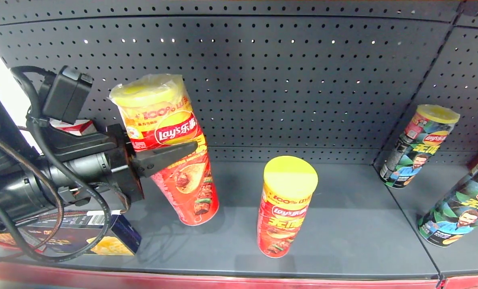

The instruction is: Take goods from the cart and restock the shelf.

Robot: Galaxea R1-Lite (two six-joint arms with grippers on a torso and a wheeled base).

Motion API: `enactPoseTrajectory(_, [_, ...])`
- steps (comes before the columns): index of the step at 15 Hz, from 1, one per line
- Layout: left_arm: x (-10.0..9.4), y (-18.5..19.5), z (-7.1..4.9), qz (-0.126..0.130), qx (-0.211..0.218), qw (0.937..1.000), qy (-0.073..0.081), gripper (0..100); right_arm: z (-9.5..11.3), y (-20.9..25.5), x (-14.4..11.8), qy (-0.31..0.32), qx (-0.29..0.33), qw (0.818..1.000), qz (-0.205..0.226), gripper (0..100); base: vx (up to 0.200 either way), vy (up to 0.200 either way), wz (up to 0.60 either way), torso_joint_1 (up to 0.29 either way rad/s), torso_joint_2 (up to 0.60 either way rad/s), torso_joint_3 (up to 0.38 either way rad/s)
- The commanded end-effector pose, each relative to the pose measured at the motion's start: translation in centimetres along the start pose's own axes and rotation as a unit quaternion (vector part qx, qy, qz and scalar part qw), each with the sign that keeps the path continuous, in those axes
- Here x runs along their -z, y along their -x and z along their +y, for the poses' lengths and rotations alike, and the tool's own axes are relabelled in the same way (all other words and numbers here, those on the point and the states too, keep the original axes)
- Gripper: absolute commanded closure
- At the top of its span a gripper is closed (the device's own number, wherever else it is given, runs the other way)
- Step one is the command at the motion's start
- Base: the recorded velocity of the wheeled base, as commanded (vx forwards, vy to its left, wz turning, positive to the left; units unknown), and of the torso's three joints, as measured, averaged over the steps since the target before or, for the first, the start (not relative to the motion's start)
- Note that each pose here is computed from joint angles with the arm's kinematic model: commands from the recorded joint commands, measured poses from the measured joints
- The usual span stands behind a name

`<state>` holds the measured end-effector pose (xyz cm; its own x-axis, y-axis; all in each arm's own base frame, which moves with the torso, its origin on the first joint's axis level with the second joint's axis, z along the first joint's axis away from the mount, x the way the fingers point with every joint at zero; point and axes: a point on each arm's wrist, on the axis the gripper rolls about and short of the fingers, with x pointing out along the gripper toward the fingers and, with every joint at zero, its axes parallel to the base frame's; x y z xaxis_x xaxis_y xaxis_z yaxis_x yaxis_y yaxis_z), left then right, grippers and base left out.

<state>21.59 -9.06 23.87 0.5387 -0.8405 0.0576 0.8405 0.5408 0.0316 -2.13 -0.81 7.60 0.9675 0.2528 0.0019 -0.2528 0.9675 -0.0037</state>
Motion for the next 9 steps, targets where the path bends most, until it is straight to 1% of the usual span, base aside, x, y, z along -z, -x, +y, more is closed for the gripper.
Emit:
enactPoseTrajectory(1, [-0.3, -0.2, -0.2, -0.003, 0.007, 1.0000, -0.002, 100, 0.0, 0.0, 0.0, 0.000, 0.000, 1.000, -0.001, 0, 0.000, 0.000, 0.00, 0.000, 0.00, 0.000])
enactPoseTrajectory(2, [-0.2, -0.4, -0.5, 0.001, 0.015, 0.9999, 0.001, 100, 0.0, 0.0, 0.0, 0.000, 0.000, 1.000, -0.001, 0, 0.000, 0.000, 0.00, 0.000, 0.00, 0.000])
enactPoseTrajectory(3, [0.0, -0.4, -0.4, 0.003, 0.014, 0.9999, 0.002, 100, 0.0, 0.0, 0.0, 0.000, 0.000, 1.000, -0.001, 0, 0.000, 0.000, 0.00, 0.000, 0.00, 0.000])
enactPoseTrajectory(6, [-0.1, -1.0, 0.1, 0.002, 0.014, 0.9999, -0.002, 100, 0.0, 0.0, 0.0, 0.000, 0.000, 1.000, -0.001, 0, 0.000, 0.000, 0.00, 0.000, 0.00, 0.000])
enactPoseTrajectory(7, [-0.3, -1.6, 0.3, 0.000, 0.019, 0.9997, -0.012, 100, 0.0, 0.0, 0.0, 0.000, 0.000, 1.000, -0.001, 0, 0.000, 0.000, 0.00, 0.000, 0.00, 0.000])
enactPoseTrajectory(9, [-0.7, -2.3, 0.6, -0.006, 0.022, 0.9988, -0.043, 100, 0.0, 0.0, 0.0, 0.000, 0.000, 1.000, -0.001, 0, 0.000, 0.000, 0.00, 0.000, 0.00, 0.000])
